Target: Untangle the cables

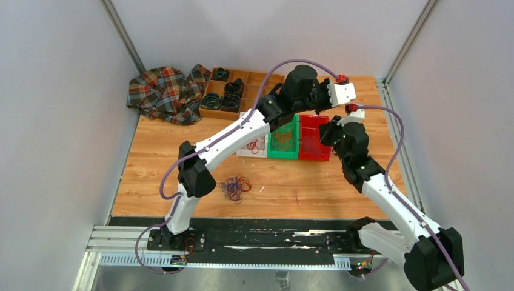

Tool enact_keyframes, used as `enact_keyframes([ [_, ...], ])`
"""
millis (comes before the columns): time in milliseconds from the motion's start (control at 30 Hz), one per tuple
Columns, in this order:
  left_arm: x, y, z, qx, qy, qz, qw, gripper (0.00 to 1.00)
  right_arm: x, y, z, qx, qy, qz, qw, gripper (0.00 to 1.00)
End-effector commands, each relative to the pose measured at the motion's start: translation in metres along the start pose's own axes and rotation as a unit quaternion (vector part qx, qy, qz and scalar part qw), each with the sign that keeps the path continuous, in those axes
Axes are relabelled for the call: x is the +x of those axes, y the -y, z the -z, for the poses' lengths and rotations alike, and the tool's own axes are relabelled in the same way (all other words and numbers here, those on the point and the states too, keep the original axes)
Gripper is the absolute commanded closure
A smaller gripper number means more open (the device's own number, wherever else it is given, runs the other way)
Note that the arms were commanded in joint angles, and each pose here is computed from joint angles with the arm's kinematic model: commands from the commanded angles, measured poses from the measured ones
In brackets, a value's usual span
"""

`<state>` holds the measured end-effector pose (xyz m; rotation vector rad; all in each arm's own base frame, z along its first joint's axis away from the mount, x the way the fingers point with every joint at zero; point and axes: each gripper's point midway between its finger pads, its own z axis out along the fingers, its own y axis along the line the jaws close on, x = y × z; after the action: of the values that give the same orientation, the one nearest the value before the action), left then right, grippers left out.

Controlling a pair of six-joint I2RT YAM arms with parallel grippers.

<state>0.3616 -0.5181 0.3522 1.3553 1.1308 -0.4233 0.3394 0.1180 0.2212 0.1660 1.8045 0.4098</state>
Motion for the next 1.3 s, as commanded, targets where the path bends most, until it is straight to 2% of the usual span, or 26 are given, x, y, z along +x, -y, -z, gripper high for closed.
enact_keyframes([
  [0, -0.01, -0.023, -0.01, -0.042, 0.041, 0.017, 0.998, 1.0, -0.001, 0.015, -0.013, 0.03, 0.016, -0.01, 0.999, 0.99],
  [333, 0.026, -0.039, -0.014, -0.075, 0.006, 0.031, 0.997, 1.0, 0.013, 0.013, -0.048, 0.027, 0.001, -0.021, 0.999, 0.99],
  [400, 0.031, -0.04, -0.018, -0.085, 0.005, 0.052, 0.995, 1.0, 0.018, 0.016, -0.055, 0.035, -0.01, -0.018, 0.999, 0.95],
  [433, 0.033, -0.04, -0.02, -0.086, 0.003, 0.055, 0.995, 1.0, 0.022, 0.018, -0.057, 0.043, -0.021, -0.017, 0.999, 0.89],
  [533, 0.046, -0.038, -0.024, -0.086, -0.01, 0.057, 0.995, 1.0, 0.033, 0.027, -0.051, 0.063, -0.043, -0.015, 0.997, 0.61],
  [667, 0.069, -0.043, -0.026, -0.095, -0.03, 0.065, 0.993, 1.0, 0.033, 0.039, -0.032, 0.089, -0.046, -0.013, 0.995, 0.32],
  [700, 0.072, -0.044, -0.027, -0.096, -0.031, 0.069, 0.992, 1.0, 0.03, 0.04, -0.027, 0.092, -0.049, -0.009, 0.995, 0.29],
  [900, 0.083, -0.037, -0.033, -0.091, -0.041, 0.096, 0.99, 1.0, 0.032, 0.056, 0.016, 0.119, -0.051, -0.01, 0.991, 0.25],
  [1000, 0.102, -0.026, -0.037, -0.087, -0.066, 0.097, 0.989, 0.99, 0.031, 0.062, 0.032, 0.13, -0.042, -0.028, 0.99, 0.26],
  [1267, 0.146, 0.007, -0.047, -0.061, -0.128, 0.071, 0.987, 1.0, 0.024, 0.074, 0.056, 0.163, -0.061, -0.011, 0.985, 0.27],
])
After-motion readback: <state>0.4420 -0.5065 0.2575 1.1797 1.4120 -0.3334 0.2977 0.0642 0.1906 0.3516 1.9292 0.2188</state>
